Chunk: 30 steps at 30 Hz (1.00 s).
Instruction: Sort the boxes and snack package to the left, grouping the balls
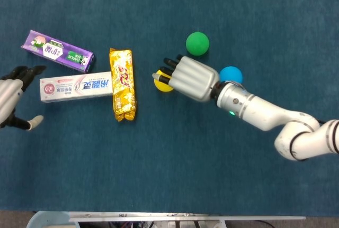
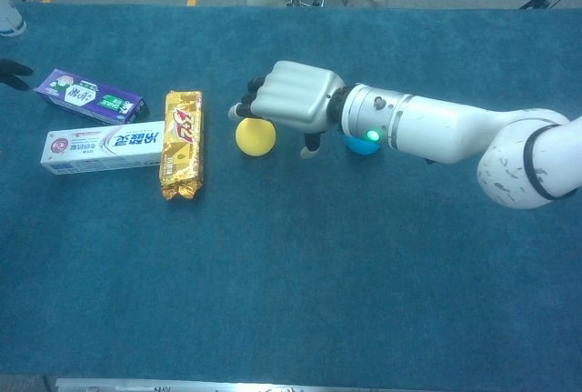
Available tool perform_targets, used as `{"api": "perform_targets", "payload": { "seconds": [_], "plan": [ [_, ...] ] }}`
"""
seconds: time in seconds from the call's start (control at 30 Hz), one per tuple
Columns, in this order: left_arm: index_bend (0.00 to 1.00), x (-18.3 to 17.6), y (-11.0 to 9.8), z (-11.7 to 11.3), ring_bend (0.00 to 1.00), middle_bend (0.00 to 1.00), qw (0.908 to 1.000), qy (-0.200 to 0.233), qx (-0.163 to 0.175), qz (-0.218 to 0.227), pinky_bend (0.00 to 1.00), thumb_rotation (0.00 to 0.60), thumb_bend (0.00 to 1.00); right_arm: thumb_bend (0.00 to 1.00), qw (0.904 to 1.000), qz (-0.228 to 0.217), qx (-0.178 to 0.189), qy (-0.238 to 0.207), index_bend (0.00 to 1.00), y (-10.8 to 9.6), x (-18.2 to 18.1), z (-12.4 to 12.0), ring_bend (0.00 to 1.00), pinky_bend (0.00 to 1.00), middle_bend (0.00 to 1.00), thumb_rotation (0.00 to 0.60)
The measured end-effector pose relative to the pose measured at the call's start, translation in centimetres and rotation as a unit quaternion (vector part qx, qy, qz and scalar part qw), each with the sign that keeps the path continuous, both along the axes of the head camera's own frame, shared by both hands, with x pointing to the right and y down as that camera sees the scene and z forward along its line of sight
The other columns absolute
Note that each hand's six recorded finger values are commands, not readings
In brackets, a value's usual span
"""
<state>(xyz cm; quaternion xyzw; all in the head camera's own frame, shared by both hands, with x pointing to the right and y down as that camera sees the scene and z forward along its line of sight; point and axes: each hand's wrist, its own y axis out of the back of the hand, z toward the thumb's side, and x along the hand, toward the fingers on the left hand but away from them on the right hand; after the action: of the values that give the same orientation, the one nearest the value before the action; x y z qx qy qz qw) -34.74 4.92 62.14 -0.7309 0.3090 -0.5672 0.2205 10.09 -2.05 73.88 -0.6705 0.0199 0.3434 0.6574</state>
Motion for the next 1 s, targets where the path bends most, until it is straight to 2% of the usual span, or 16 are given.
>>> {"api": "perform_targets", "payload": {
  "seconds": [0.43,0.73,0.87,1.0],
  "plan": [
    [0.00,-0.4,0.1,0.2,0.00,0.12,1.0000,0.001,-0.005,-0.002,0.14,0.600,0.27,0.00,1.0000,0.009,0.001,-0.002,0.20,-0.4,-2.3,1.5,0.17,0.40,0.27,0.600],
    [0.00,-0.8,0.2,0.3,0.00,0.12,0.9999,0.002,-0.007,-0.007,0.14,0.600,0.27,0.00,0.9998,-0.004,-0.002,0.018,0.24,0.4,-1.4,2.5,0.19,0.40,0.29,0.600],
    [0.00,-0.4,0.2,0.5,0.00,0.12,0.9999,0.006,-0.010,-0.002,0.14,0.600,0.27,0.00,0.9998,-0.007,-0.004,0.019,0.29,0.7,-1.2,2.5,0.21,0.41,0.31,0.600],
    [0.00,-0.3,0.1,0.4,0.00,0.12,0.9999,0.008,-0.009,-0.001,0.14,0.600,0.27,0.00,0.9998,-0.008,-0.003,0.015,0.38,0.8,-1.2,2.5,0.25,0.46,0.35,0.600]
  ]
}}
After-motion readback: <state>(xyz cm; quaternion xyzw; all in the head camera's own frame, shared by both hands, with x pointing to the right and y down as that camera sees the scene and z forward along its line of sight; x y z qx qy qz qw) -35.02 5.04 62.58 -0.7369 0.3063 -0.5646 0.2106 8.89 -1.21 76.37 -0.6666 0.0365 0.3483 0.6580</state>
